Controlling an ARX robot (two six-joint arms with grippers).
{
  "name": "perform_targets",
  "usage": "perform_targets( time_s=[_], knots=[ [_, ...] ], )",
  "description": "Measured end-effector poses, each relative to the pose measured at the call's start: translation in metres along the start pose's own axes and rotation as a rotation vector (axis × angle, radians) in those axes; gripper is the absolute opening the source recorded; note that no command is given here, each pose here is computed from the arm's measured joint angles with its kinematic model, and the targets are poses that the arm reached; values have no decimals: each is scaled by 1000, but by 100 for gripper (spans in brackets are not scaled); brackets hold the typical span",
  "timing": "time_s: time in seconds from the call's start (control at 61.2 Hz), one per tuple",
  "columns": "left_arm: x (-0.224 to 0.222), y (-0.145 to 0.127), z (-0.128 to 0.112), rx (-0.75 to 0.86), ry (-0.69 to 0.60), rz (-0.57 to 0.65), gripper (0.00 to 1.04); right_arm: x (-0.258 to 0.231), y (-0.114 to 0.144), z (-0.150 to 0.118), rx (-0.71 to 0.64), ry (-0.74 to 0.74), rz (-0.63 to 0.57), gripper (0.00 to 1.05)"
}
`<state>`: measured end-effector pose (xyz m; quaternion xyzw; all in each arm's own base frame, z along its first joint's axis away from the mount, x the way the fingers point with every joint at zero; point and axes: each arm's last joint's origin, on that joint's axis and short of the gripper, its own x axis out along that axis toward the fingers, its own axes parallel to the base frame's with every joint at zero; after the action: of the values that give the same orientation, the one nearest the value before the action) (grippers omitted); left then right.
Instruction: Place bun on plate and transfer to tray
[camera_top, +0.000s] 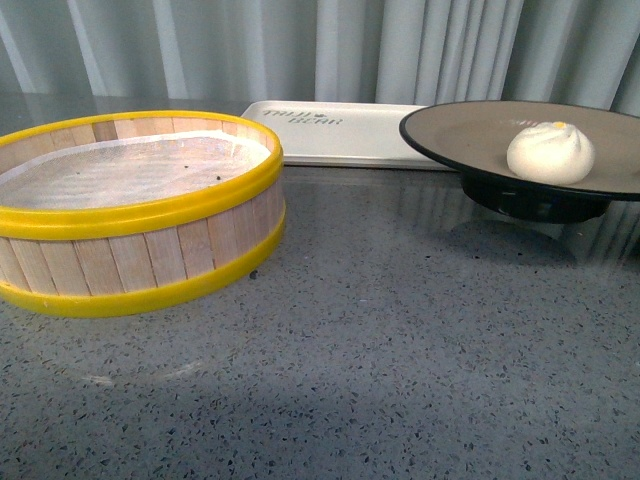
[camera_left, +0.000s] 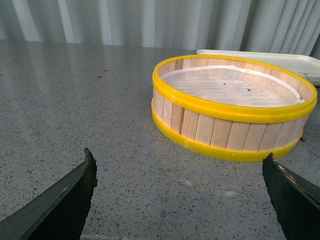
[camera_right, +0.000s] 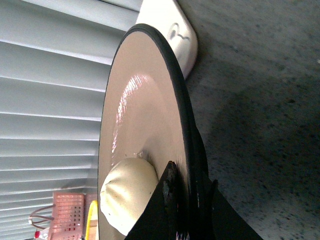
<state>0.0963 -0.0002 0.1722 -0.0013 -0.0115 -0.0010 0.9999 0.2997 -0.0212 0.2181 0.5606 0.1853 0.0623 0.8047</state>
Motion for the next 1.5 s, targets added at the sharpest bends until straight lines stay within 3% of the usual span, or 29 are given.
perform_targets(
  time_s=[0.261,0.588,1.062,1.503],
  knots=[
    [0,0,0,0,0,0,98,5,24,29,-21,-80,91,3],
    [0,0,0,0,0,0,98,99,35,82,31,-55,16,3],
    [0,0,0,0,0,0,98,203,54,84,23,80,-29,3],
    [0,0,0,0,0,0,98,225,43,86,7,111,-99,3]
  ],
)
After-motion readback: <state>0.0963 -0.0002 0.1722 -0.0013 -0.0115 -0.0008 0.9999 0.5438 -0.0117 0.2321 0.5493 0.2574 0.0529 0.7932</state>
